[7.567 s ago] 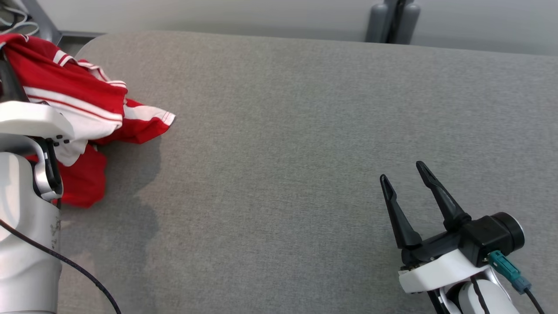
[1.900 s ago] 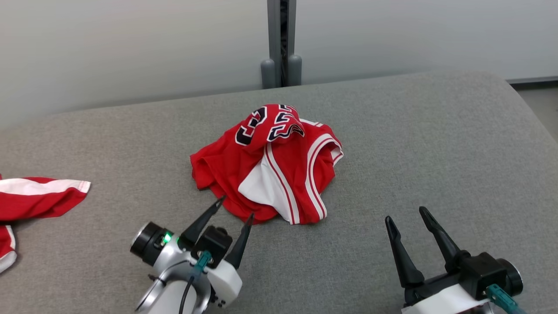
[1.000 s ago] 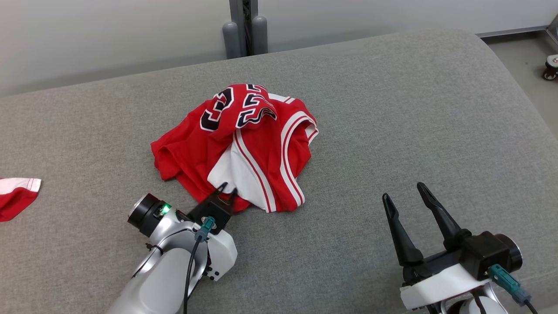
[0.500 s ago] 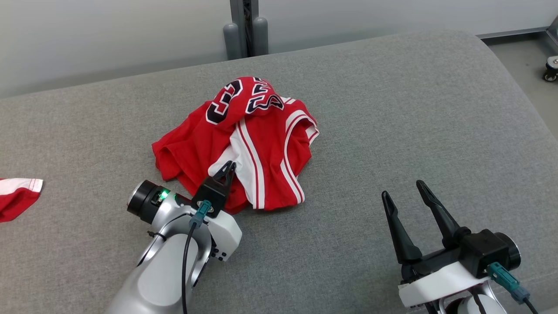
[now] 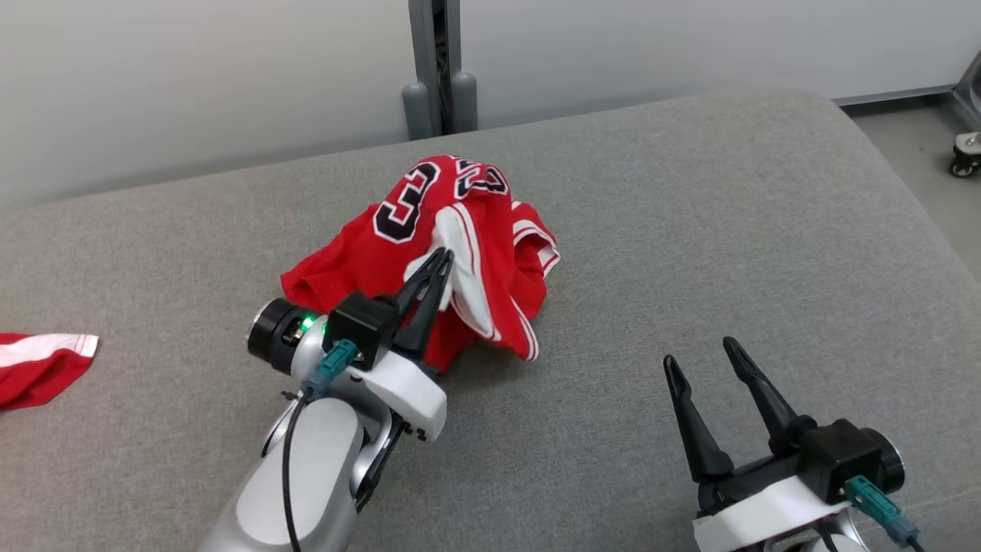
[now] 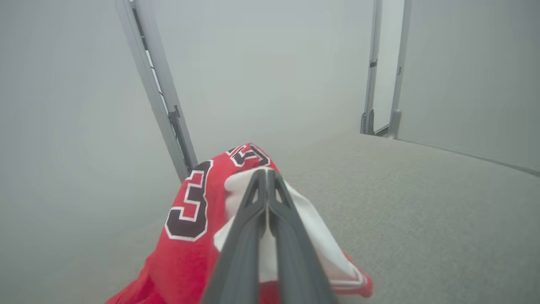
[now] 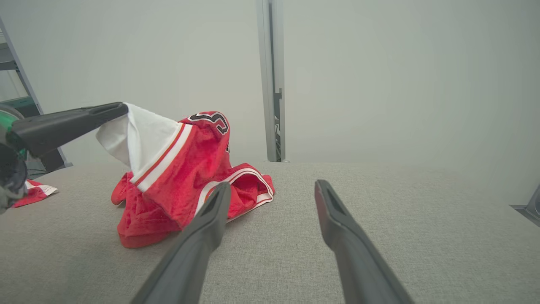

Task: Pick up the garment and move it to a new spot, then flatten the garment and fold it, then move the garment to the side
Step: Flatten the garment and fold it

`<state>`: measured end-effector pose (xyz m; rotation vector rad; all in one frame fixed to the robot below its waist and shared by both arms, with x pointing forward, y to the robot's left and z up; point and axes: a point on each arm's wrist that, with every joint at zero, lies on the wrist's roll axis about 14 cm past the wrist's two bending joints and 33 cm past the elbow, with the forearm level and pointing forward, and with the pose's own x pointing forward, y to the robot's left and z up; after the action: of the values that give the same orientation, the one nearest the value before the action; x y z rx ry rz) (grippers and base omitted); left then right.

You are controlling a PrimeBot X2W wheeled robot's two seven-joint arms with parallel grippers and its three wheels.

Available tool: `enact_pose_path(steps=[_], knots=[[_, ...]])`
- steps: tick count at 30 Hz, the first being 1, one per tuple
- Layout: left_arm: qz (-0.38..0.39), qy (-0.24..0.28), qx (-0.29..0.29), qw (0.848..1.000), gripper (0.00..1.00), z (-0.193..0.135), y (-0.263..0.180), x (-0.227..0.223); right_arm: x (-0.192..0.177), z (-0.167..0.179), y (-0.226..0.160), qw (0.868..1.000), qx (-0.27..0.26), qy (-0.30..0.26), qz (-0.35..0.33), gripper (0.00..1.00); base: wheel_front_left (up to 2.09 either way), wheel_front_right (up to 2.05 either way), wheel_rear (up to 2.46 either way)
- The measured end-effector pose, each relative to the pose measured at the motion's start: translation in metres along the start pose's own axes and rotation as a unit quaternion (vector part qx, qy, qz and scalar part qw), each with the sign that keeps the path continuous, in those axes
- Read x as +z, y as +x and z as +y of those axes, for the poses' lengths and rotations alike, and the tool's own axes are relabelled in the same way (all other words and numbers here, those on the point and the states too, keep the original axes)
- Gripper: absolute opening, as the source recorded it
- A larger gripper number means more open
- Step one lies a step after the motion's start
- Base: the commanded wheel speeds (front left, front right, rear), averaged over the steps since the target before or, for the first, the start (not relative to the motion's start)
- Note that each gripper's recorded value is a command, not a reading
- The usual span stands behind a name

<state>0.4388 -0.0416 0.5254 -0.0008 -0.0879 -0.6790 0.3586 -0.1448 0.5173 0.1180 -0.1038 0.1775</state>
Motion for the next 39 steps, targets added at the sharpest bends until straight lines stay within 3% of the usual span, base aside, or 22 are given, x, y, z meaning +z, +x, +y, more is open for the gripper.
enact_pose_path(steps=[5, 10, 20, 26, 30, 33, 36, 39], knots=[[-0.066, -0.064, -0.044, 0.995, 0.0, -0.025, 0.011, 0.05, 0.008, 0.0, -0.008, 1.0, -0.005, 0.0, -0.012, 1.0, 0.0, 0.0, 0.0], [-0.131, -0.115, -0.107, 0.979, 0.0, -0.062, 0.034, 0.112, 0.013, -0.004, -0.017, 1.0, -0.018, 0.002, -0.018, 1.0, 0.0, 0.0, 0.0], [-0.219, -0.146, -0.167, 0.95, 0.0, -0.105, 0.08, 0.228, 0.021, -0.021, -0.039, 0.998, -0.062, 0.005, -0.03, 1.0, 0.0, 0.0, 0.0], [-0.264, -0.155, -0.173, 0.936, 0.0, -0.102, 0.094, 0.287, 0.021, -0.027, -0.045, 0.997, -0.075, 0.005, -0.029, 1.0, 0.0, 0.0, 0.0], [-0.258, -0.165, -0.151, 0.94, 0.0, -0.081, 0.102, 0.289, 0.019, -0.024, -0.04, 0.997, -0.068, 0.007, -0.027, 1.0, 0.0, 0.0, 0.0], [-0.232, -0.188, -0.104, 0.949, 0.0, -0.048, 0.108, 0.266, 0.018, -0.022, -0.036, 0.998, -0.063, 0.008, -0.026, 1.0, 0.0, 0.0, 0.0], [-0.164, -0.212, -0.029, 0.963, 0.0, -0.006, 0.108, 0.202, 0.014, -0.013, -0.03, 0.999, -0.048, 0.01, -0.02, 1.0, 0.0, 0.0, 0.0], [-0.082, -0.233, 0.06, 0.967, 0.0, 0.043, 0.09, 0.123, 0.012, -0.005, -0.024, 0.999, -0.031, 0.013, -0.018, 1.0, 0.0, 0.0, 0.0]])
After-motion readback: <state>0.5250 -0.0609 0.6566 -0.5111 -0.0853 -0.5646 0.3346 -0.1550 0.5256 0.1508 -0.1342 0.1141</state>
